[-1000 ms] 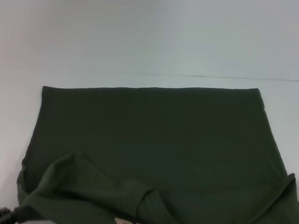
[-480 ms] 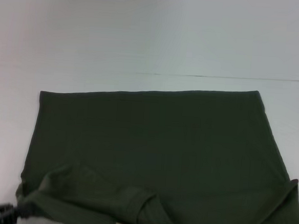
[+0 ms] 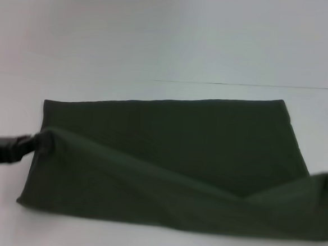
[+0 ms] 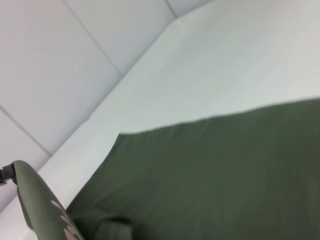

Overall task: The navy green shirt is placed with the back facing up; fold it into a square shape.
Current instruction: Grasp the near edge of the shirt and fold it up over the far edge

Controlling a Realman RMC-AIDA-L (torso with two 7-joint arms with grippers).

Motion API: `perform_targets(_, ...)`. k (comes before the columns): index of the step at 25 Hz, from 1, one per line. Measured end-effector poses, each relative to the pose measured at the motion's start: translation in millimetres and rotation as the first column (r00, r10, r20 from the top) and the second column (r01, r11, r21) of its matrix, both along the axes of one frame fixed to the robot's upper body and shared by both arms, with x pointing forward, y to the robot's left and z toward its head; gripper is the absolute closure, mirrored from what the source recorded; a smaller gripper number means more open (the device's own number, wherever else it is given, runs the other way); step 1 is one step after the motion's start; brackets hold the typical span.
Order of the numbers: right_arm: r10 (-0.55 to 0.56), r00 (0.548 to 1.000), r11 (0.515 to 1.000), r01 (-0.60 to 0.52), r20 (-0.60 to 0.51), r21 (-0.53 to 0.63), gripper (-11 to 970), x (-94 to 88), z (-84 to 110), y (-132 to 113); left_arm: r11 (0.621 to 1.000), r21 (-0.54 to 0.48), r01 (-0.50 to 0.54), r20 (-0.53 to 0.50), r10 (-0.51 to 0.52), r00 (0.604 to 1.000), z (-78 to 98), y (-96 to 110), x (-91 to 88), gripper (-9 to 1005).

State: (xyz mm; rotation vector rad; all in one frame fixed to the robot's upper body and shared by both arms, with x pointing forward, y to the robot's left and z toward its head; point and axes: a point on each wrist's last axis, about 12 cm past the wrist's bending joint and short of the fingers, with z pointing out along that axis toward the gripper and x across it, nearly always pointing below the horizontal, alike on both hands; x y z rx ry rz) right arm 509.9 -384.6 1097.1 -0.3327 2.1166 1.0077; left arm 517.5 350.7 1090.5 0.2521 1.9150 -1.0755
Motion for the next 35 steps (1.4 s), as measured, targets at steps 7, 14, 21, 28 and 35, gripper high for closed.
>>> perform_targets(7, -0.064, 0.997, 0.996, 0.067, 0.053, -0.058, 929, 55.0, 9.0, 19, 0.99, 0.086, -0.111, 0.03, 0.108, 0.994, 8.7, -15, 56.1, 989)
perform_targets(14, -0.124, 0.989, 0.976, 0.137, 0.086, -0.169, 930, 105.2, 10.2, 46, 0.954, 0.176, -0.244, 0.056, 0.238, 0.97, 13.2, -30, 98.5, 990)
perform_targets(21, -0.211, 0.969, 0.931, 0.239, 0.128, -0.275, 929, 139.8, 6.0, 71, 0.903, 0.256, -0.344, 0.085, 0.334, 0.939, 14.3, -47, 127.3, 979)
perform_targets(28, -0.248, 0.952, 0.911, 0.292, 0.179, -0.292, 927, 156.5, 14.9, 81, 0.873, 0.306, -0.381, 0.141, 0.354, 0.925, 20.7, -63, 142.6, 968)
perform_targets(35, -0.288, 0.935, 0.901, 0.338, 0.207, -0.271, 926, 163.8, 21.9, 80, 0.851, 0.305, -0.427, 0.185, 0.387, 0.903, 23.4, -65, 148.3, 958)
